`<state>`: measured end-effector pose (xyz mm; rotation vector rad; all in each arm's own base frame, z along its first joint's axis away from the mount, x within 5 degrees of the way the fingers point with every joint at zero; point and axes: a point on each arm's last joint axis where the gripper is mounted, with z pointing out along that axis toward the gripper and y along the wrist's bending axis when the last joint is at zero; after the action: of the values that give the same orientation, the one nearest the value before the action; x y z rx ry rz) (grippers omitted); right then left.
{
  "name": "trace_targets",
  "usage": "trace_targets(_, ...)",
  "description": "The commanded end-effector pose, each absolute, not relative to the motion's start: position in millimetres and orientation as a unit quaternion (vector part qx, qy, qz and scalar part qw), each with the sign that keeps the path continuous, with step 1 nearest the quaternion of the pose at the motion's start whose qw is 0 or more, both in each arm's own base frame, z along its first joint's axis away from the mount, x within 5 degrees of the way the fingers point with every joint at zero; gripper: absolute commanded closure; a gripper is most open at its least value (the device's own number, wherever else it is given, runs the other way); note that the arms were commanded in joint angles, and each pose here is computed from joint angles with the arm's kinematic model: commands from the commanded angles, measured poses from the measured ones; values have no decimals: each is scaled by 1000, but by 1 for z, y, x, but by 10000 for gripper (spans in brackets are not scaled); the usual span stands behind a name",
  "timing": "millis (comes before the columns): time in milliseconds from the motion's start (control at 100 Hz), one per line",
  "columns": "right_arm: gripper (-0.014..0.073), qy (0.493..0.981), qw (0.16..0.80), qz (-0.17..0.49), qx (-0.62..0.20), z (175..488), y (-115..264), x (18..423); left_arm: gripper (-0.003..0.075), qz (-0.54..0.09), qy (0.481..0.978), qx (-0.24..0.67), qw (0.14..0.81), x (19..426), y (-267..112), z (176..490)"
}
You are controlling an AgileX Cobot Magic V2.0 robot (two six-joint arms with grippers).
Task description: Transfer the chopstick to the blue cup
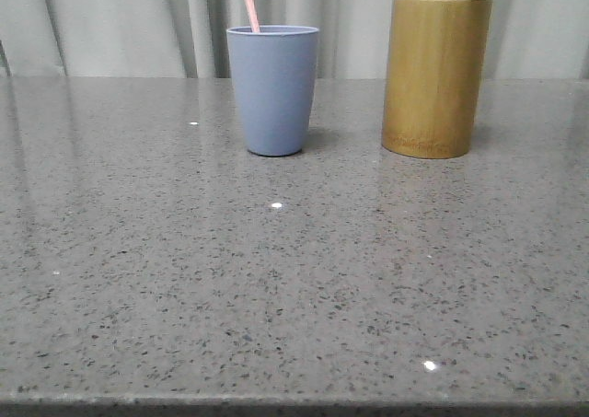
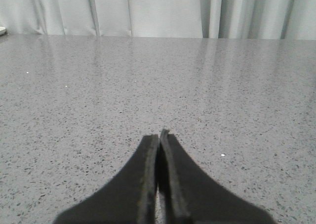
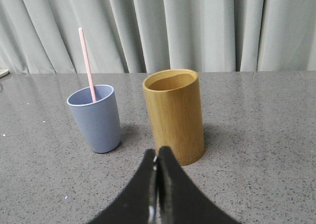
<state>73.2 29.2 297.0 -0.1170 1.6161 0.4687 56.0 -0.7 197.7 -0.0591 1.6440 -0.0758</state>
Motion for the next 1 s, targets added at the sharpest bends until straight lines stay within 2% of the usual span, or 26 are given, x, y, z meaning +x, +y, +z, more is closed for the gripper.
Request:
trace_targets(0,700,683,699,205,-48,312,27,74,739,-40,693,-31,720,54,-1,205)
trace_targets(180,700,674,710,200,-46,305,27,76,739,-40,693,-31,720,54,-1,205)
trace_targets(400,700,647,747,141,-62,284,23,80,739,-40,693,-31,720,54,-1,205)
trace_targets(990,700,670,741,47,3,216,4,69,739,-40,693,-31,719,54,-1,204)
